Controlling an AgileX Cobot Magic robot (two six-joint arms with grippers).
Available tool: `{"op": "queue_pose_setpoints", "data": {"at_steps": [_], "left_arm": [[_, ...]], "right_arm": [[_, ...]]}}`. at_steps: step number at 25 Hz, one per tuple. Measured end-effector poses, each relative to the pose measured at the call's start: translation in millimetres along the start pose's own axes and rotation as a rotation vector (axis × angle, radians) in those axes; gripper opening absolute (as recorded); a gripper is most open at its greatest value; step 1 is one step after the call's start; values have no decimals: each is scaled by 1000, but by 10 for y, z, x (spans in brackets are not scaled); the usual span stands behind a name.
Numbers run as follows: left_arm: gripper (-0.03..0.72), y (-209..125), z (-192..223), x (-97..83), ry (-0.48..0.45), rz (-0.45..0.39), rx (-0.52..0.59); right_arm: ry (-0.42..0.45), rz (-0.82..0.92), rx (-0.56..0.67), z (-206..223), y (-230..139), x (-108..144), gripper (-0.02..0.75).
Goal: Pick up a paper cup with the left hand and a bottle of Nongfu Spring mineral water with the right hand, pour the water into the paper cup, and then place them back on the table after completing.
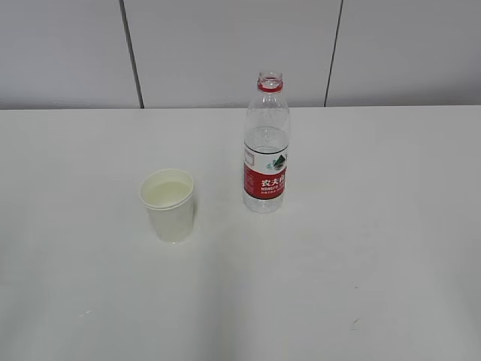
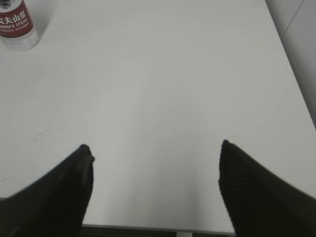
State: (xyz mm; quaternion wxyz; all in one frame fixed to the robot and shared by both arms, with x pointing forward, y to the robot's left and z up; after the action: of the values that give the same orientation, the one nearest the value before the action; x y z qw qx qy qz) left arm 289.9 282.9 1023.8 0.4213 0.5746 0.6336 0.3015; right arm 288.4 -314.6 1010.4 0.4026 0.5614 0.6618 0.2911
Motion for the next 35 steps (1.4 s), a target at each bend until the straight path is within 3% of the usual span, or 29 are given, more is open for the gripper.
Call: {"op": "queue_pose_setpoints", "data": {"at_steps": [7, 35], "left_arm": [[484, 5, 1, 39, 24, -43, -4], [449, 8, 1, 40, 25, -46, -6]], "right_arm": [[-1, 1, 0, 0, 0, -2, 587], [7, 16, 1, 0, -1, 11, 587]]}}
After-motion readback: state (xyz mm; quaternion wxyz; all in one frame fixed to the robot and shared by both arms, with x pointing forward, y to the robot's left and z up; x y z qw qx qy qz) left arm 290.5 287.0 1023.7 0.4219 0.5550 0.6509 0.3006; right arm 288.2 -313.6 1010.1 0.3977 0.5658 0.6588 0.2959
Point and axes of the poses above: a point on each arm's last joint axis where the gripper is mounted, z pointing out along that axis toward the gripper, x along the wrist's bending axis when the last joint is at zero, y = z × x, the point moved 7 cm from there along z, pointing out along that axis toward the gripper, and after that the axes turned 5 degrees about -z, right-handed, at the moved point
